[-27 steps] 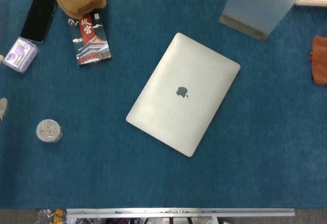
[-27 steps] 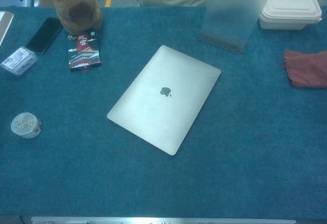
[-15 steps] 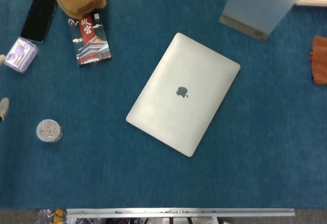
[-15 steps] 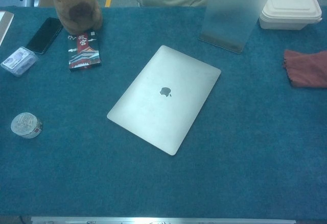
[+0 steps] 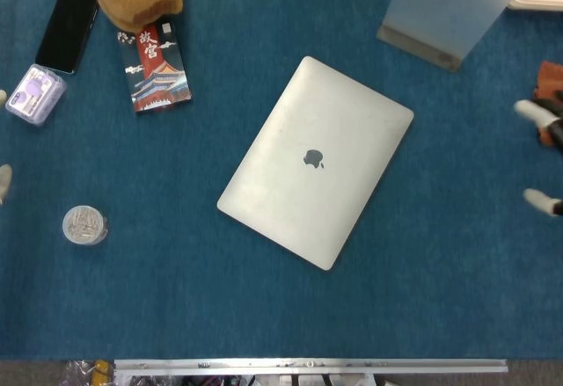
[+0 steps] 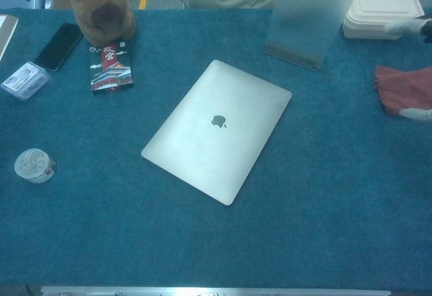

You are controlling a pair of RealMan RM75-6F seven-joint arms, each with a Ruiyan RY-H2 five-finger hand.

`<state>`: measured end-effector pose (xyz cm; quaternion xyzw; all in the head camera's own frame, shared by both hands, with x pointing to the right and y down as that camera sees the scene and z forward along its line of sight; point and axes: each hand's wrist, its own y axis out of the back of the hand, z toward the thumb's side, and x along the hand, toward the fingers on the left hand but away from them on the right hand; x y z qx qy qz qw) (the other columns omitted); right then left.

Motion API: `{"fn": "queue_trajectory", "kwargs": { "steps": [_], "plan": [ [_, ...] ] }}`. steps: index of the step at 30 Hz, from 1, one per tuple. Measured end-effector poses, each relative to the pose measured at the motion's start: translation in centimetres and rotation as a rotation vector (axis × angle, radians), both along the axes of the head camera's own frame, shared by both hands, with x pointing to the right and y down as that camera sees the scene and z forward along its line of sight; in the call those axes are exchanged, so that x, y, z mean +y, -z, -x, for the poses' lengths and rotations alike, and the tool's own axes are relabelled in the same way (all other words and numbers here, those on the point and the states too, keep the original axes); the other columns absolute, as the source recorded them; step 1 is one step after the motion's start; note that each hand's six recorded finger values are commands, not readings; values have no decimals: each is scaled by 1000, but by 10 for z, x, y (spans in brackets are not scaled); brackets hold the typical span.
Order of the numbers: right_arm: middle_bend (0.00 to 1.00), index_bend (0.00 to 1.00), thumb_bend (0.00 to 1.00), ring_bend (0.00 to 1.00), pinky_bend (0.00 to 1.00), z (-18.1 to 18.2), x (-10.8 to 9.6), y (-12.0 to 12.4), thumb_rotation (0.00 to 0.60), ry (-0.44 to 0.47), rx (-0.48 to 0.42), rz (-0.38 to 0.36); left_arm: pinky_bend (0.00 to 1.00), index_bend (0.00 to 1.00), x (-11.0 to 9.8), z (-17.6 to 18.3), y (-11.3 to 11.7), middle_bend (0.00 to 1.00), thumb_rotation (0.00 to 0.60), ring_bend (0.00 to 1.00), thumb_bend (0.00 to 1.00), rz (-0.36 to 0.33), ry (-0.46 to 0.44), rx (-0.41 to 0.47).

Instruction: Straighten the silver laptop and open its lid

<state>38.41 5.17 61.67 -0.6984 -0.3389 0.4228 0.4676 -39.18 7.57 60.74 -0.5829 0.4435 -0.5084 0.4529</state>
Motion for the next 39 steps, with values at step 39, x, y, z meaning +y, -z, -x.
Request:
{"fn": "queue_trajectory", "kwargs": {
  "steps": [39],
  "plan": [
    [36, 0, 0, 0, 36, 202, 36, -120, 600, 541, 102, 131, 87, 126, 18, 19, -1, 142, 600, 99, 339, 11, 38, 14]
  ]
}}
